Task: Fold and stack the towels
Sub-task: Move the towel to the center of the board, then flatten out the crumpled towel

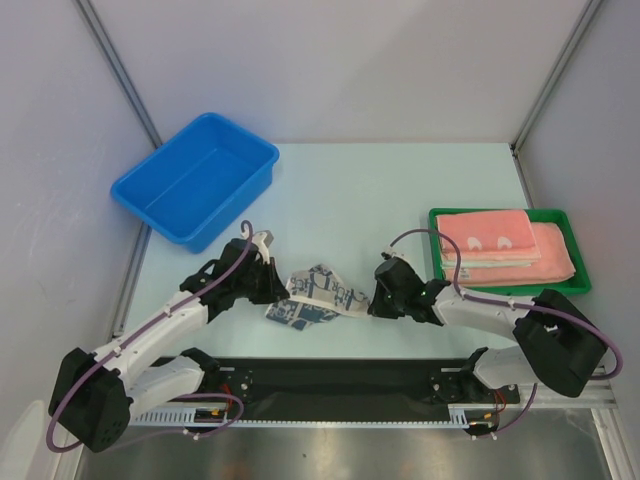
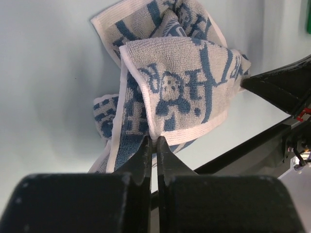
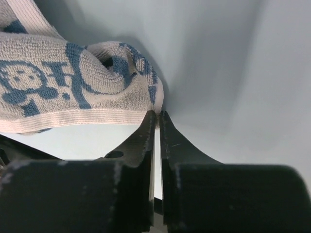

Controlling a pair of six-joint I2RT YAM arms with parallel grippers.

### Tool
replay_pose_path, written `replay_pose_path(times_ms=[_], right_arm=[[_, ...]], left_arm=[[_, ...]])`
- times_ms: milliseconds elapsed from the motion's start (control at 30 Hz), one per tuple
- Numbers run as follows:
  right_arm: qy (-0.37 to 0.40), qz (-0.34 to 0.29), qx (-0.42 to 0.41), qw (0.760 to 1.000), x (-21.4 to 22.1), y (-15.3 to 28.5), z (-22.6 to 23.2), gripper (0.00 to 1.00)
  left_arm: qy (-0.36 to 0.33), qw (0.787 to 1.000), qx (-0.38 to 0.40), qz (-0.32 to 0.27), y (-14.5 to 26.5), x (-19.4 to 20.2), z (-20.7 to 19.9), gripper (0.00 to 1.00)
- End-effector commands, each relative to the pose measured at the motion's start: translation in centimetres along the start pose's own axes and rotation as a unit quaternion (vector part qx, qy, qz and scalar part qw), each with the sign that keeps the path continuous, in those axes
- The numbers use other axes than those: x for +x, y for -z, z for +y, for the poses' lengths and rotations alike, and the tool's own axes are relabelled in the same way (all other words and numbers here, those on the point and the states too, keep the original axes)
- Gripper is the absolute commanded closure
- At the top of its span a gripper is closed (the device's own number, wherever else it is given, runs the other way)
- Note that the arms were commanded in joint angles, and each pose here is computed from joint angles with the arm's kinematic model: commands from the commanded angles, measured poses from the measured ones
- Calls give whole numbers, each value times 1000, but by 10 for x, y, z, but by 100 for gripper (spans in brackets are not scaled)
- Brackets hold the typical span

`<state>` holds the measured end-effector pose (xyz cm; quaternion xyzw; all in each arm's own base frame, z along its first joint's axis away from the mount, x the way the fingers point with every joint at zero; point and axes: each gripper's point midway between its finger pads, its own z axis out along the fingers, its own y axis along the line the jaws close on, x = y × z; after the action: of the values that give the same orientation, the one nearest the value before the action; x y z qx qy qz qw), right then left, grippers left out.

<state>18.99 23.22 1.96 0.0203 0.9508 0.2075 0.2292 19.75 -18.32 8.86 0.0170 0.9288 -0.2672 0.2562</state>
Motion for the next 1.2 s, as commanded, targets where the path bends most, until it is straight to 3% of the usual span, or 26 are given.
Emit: replay_pose_path(times_ms=[0,300,433,600,700,767,800,867,900,933,967,1000,1167], right_arm=[[3,-13,3,1000,-6,6,2,100],[24,-67,-20,997,-34,89,11,100],[19,-141,-56,988,-63,149,22,100],[32,-224,-59,972,-111,167,40,100],[37,-287,-45,956,-175,169,54,100],[32,-313,-61,947,-217,169,64,100],[36,-324,-63,943,-249,169,74,100],[28,-356,-76,931,-301,183,70,100],[38,-387,-92,917,-332,209,82,100],[46,-382,-104,917,-353,206,81,100],[55,-389,-113,912,-367,213,85,100],[76,-423,-128,894,-389,246,100,100],[99,-443,-140,880,-416,281,113,100]], left_arm=[[-13,999,39,-11,8,-10,-20,100],[-26,994,101,-33,56,-22,-55,100],[-12,987,151,-61,78,-34,-80,100],[-17,970,213,-112,89,-71,-115,100],[-58,961,205,-177,98,-133,-140,100],[-64,961,193,-187,83,-165,-145,100],[-74,949,198,-232,101,-202,-156,100],[-73,948,190,-243,86,-239,-156,100],[-81,936,196,-282,104,-274,-164,100],[-83,932,197,-293,107,-290,-166,100],[-80,936,199,-280,90,-302,-164,99],[-86,922,218,-307,114,-327,-176,100],[-116,903,262,-321,141,-358,-206,100]])
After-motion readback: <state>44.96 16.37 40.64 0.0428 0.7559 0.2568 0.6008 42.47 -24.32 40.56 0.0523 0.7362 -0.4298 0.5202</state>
